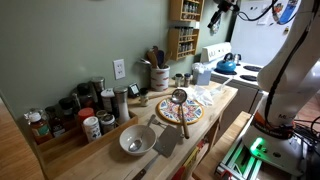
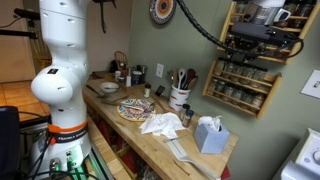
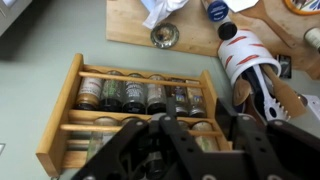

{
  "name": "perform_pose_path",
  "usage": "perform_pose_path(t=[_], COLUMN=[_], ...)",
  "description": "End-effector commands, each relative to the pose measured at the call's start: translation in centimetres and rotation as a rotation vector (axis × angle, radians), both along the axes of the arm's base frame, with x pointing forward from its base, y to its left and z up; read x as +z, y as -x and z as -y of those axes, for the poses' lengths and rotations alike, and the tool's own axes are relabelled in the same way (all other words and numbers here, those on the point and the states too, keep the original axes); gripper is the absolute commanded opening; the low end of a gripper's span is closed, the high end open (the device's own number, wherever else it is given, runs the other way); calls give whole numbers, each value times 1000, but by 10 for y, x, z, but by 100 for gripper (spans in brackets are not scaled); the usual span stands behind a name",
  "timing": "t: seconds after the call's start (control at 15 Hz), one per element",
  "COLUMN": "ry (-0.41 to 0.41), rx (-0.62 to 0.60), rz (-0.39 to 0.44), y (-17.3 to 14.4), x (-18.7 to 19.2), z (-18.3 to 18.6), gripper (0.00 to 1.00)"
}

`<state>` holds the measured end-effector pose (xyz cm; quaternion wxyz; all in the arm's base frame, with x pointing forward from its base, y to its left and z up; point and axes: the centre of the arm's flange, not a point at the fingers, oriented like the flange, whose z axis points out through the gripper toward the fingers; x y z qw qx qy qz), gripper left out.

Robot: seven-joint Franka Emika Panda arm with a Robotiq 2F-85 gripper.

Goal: Put one jar from the counter on the second shelf from the bottom.

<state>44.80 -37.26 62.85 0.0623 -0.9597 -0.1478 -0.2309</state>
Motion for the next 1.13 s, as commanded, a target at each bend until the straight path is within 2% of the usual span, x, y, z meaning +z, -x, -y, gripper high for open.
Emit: perform_pose_path(t=[0.0, 0.2, 0.6, 0.73, 0.8, 0.93, 1.07], ry=[84, 116, 75, 23, 59, 58, 54], rx=[-51, -131, -218, -175, -180, -168, -176], rz=[-118, -170, -248, -234, -238, -231, -231], y=[28, 32, 43, 57, 27, 31, 29], x=[-3, -1, -6, -10, 0, 3, 2], z=[-62, -109, -213, -238, -214, -223, -217], gripper=[78, 99, 100, 100, 100, 100, 100])
